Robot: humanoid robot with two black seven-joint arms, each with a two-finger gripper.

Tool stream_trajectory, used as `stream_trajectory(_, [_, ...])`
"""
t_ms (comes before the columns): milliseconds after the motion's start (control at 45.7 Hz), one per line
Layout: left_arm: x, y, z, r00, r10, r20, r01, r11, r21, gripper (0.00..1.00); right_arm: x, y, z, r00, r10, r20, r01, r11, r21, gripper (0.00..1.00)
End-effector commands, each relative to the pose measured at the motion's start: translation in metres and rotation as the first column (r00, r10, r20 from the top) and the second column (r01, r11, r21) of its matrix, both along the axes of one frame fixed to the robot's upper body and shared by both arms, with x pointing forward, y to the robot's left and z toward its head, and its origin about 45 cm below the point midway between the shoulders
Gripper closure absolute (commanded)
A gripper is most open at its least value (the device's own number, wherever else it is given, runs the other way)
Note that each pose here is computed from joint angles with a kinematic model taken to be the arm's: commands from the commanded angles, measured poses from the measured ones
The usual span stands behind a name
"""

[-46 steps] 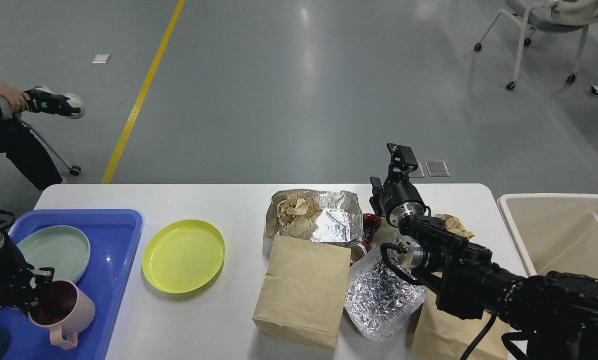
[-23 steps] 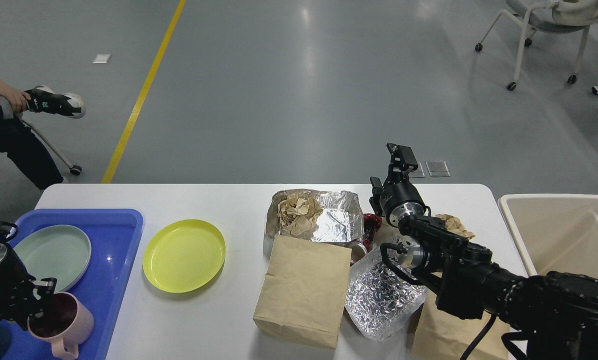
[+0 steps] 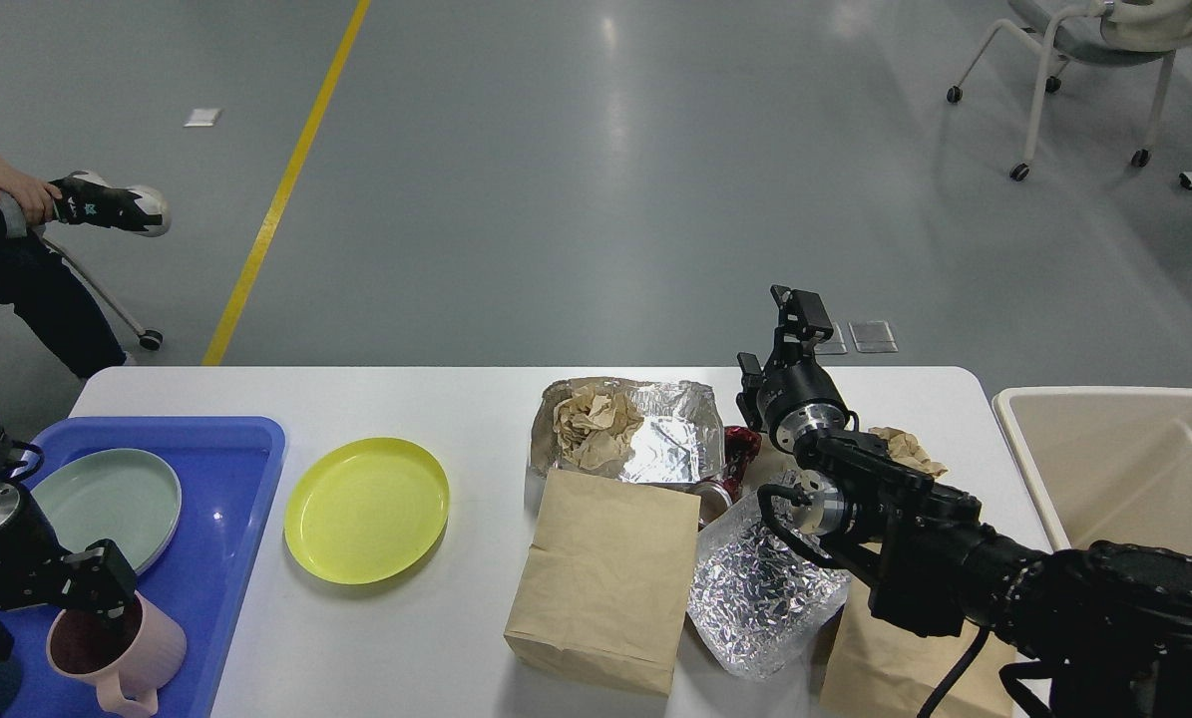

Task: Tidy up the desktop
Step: 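Move the left gripper over to the yellow plate's edge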

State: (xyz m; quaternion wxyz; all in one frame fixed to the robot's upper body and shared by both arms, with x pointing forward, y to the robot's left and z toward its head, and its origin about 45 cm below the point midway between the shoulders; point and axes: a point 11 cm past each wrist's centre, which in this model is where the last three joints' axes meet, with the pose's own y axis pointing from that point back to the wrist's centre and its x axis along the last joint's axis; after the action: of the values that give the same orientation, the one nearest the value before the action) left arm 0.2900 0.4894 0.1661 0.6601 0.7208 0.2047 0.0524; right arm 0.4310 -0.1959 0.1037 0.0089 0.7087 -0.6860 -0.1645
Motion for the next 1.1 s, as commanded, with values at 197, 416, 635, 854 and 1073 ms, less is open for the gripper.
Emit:
stream_trajectory(197, [0.035,0.002,0.047,0.995,-0.045,0.091,0.039,0.997,0.061,0.06,0.0,0.0,0.0,1.0,0.0,0.0,0.0,1.0,0.0,0.0])
stream_trajectory(416, [0.068,-0.035,0.061,0.981,-0.14,0.132,0.133,0.989,0.061,0.06,0.0,0.0,0.0,1.0,0.0,0.0,0.0,1.0,0.0,0.0])
stream_trajectory(635, [0.09,-0.09,0.049,0.962,-0.232,0.142,0.233,0.972,0.013,0.06,0.0,0.0,0.0,1.0,0.0,0.0,0.0,1.0,0.0,0.0])
stream_trajectory(854, [0.102,-0.139,0.037,0.96,-0.214,0.179,0.232,0.968,-0.09,0.08,0.0,0.0,0.0,1.0,0.0,0.0,0.0,1.0,0.0,0.0])
stream_trajectory(1073, [0.088,-0.159,0.008,0.97,-0.204,0.13,0.223,0.964,-0.143,0.1,0.0,0.0,0.0,1.0,0.0,0.0,0.0,1.0,0.0,0.0])
